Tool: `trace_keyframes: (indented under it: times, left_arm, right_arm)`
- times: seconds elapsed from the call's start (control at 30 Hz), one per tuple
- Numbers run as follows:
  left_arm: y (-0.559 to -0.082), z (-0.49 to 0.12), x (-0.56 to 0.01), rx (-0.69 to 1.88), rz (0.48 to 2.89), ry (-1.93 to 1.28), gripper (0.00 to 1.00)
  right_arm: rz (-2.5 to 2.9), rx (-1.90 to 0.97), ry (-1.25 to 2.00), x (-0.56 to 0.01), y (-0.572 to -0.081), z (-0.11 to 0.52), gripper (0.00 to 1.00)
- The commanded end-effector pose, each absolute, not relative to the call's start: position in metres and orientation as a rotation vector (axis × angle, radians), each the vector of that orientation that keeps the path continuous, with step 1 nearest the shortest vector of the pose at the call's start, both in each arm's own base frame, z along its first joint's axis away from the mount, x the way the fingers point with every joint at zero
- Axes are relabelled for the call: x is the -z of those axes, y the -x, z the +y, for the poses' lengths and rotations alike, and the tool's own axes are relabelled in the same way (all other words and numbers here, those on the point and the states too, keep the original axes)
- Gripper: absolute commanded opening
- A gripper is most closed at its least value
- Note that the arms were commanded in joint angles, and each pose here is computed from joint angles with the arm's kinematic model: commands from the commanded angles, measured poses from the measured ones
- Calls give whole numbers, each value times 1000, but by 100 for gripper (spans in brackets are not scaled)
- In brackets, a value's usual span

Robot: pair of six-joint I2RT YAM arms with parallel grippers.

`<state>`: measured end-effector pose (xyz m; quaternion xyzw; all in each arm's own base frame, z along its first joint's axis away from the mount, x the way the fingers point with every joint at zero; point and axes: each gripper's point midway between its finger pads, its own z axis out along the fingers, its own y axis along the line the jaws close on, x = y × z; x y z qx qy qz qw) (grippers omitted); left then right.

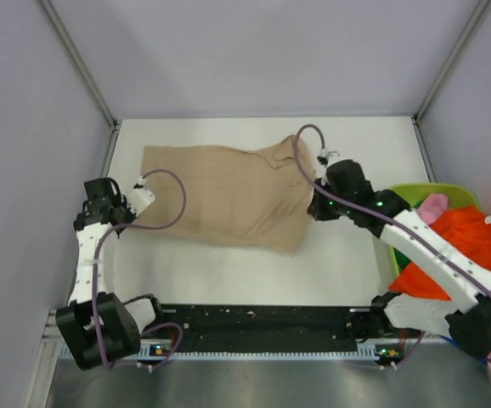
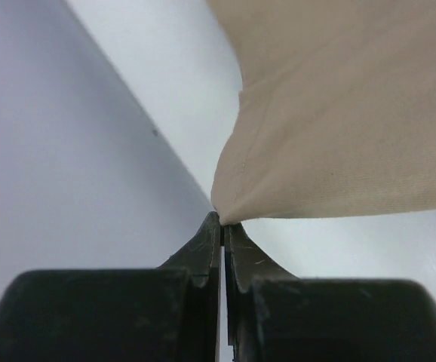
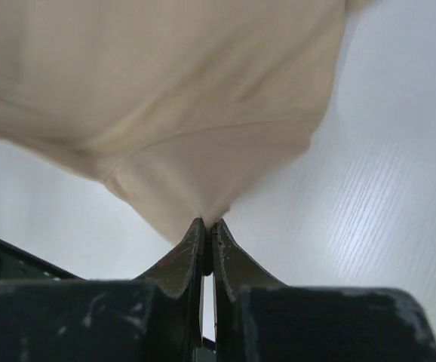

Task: Fold and stack the t-shirts
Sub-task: Flatten out the tshirt

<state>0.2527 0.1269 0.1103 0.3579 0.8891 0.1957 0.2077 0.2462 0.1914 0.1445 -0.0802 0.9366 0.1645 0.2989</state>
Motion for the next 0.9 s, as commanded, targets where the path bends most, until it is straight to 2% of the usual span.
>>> trace_keyframes:
  times: [0.0, 0.2, 0.33, 0.43, 0.57, 0.73, 0.87]
  left_arm:
    - [-239, 119, -167, -551, 2431, -858, 0]
    - [-201, 110, -271, -676, 2302, -795, 0]
    - [-187, 105, -320, -711, 2243, -727, 0]
    - [-198, 102, -333, -692, 2189, -713, 0]
    - [-241, 95, -321, -585, 2123, -735, 0]
    - [-324, 102, -329, -542, 2027, -676, 0]
    - [-402, 120, -374, -687, 1921, -527, 0]
  right_arm:
    - [2202, -380, 216, -265, -241, 157, 0]
    - [2016, -358, 162, -369, -194, 103, 0]
    - [1957, -372, 146, -394, -174, 87, 0]
    - [1966, -311, 143, -391, -189, 88, 0]
    - [1962, -186, 143, -385, -252, 102, 0]
    - [1885, -360, 40, -400, -370, 122, 0]
    - [1728, -294, 19, -458, -453, 126, 0]
